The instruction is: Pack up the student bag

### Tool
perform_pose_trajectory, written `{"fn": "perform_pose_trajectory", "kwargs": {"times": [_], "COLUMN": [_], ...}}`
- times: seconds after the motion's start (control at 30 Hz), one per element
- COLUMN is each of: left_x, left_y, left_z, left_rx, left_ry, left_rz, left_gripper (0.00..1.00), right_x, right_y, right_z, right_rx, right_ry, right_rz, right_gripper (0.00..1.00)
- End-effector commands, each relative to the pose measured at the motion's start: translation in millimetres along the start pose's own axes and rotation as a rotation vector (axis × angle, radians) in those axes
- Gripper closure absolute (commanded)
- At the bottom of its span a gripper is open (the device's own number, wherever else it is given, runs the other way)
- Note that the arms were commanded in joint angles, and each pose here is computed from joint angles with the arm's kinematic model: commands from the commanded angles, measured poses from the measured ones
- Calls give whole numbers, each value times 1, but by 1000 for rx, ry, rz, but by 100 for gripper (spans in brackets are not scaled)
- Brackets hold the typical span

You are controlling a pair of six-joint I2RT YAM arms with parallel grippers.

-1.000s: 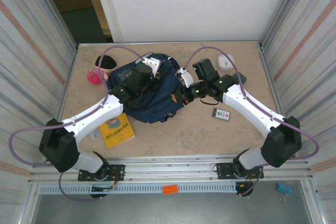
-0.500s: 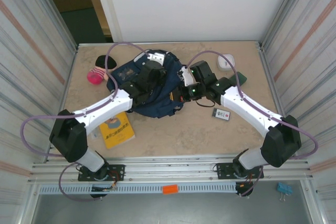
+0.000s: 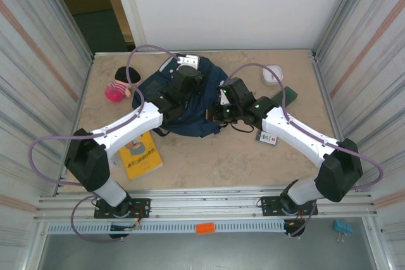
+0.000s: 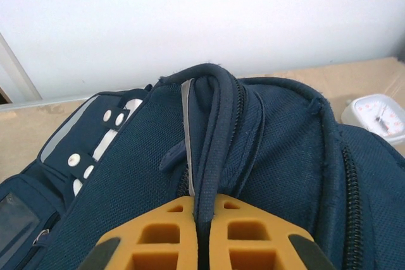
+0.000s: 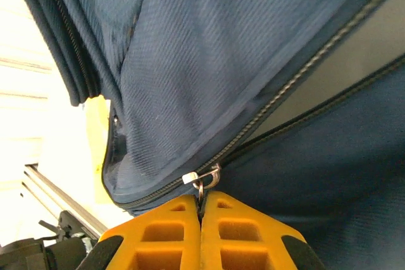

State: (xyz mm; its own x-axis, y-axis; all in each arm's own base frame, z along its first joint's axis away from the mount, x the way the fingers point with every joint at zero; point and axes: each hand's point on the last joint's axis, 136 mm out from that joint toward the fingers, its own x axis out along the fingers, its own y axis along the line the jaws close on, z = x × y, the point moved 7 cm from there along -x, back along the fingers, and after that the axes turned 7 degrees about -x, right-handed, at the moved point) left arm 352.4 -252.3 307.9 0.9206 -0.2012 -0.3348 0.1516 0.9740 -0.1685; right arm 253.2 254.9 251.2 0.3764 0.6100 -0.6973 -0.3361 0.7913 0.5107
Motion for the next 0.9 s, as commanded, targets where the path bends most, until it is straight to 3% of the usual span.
{"fn": "perform_pose_trajectory", "kwargs": {"times": [0.0, 0.13, 0.23, 0.33, 0.4, 0.43, 0.57, 0.7, 0.87], "left_x": [-21, -20, -23, -29, -32, -33, -36, -42, -50], "left_y": [-12, -15, -17, -13, -7, -3, 11, 10, 0], "left_z": [78, 77, 75, 72, 69, 69, 69, 69, 65], "left_rx": [-198, -182, -92, -8, 0, -11, -72, -1, 87], "left_ry": [-280, -282, -283, -267, -249, -247, -228, -192, -159], "left_rz": [-53, -72, -116, -193, -303, -357, -583, -713, -844], "left_gripper": [100, 100, 100, 100, 100, 100, 100, 100, 100], "right_x": [-7, -1, -10, -35, -48, -51, -57, -61, -53], "right_y": [19, 34, 34, 16, 1, -6, -33, -36, -14], "right_z": [0, -5, -5, 1, 3, 3, 3, 11, 31], "right_rx": [34, 38, 15, 28, 78, 109, 179, 124, 52], "right_ry": [-42, -52, -61, -137, -195, -211, -224, -245, -247], "right_rz": [25, 128, 185, 150, 173, 188, 233, 248, 410], "right_gripper": [100, 100, 91, 72, 45, 38, 22, 17, 15]}}
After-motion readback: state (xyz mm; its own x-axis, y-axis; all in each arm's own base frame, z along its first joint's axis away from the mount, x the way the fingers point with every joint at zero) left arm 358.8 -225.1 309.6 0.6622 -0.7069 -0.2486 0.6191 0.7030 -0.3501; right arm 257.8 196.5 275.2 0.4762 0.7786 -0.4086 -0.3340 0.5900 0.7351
